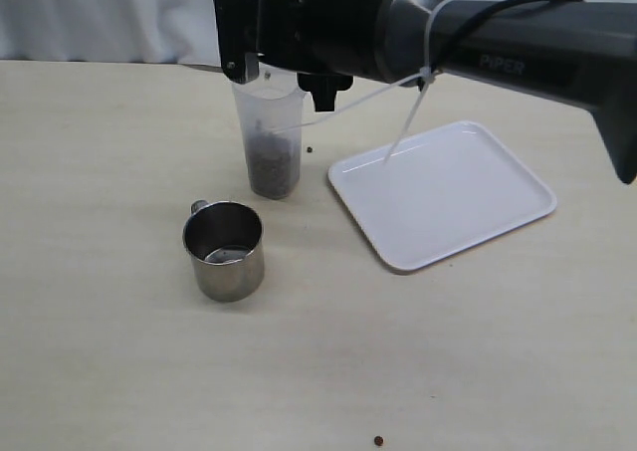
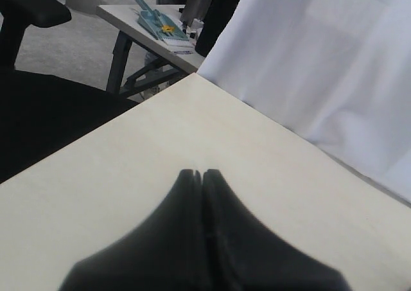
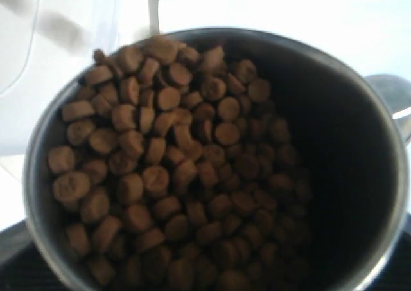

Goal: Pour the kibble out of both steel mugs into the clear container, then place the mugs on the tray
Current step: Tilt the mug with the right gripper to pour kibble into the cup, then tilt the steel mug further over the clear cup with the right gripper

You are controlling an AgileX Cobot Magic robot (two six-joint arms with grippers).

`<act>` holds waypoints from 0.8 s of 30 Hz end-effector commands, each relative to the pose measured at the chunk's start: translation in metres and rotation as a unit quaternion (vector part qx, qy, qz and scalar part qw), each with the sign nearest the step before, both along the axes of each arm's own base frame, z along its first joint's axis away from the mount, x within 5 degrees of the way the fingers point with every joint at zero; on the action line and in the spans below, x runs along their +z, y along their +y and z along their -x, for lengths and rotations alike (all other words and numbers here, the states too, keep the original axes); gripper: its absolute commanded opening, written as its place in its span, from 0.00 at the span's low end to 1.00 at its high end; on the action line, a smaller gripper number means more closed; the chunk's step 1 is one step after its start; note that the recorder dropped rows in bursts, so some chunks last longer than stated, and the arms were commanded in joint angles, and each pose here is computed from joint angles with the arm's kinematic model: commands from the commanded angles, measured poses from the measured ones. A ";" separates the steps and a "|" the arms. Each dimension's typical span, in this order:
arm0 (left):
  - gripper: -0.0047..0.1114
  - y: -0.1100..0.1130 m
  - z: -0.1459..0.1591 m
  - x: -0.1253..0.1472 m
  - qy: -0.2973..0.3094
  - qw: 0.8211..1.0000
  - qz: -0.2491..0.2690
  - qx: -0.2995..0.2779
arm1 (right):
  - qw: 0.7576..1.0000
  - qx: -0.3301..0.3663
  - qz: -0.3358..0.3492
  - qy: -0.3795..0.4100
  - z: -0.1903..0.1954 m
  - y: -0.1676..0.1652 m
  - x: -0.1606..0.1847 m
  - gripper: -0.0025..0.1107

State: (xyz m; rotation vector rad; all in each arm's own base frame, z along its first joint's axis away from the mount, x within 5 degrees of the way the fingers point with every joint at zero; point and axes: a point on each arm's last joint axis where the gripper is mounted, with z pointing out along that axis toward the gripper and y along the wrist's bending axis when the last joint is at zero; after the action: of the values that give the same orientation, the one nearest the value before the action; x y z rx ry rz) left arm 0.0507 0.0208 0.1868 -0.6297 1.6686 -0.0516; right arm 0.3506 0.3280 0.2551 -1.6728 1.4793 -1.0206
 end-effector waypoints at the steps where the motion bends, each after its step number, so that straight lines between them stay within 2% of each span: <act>1: 0.04 0.000 0.000 0.000 -0.003 1.000 -0.002 -0.002 | 1.000 0.006 0.013 -0.017 0.000 0.000 0.009 0.07; 24: 0.04 0.000 0.000 0.000 -0.003 1.000 -0.002 -0.002 | 0.999 0.022 0.045 -0.017 0.000 0.000 0.009 0.07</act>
State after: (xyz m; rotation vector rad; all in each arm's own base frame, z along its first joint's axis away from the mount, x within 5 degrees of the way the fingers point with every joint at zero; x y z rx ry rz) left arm 0.0507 0.0209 0.1868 -0.6284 1.6689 -0.0497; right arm 0.3507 0.3278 0.2552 -1.7451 1.4207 -1.0675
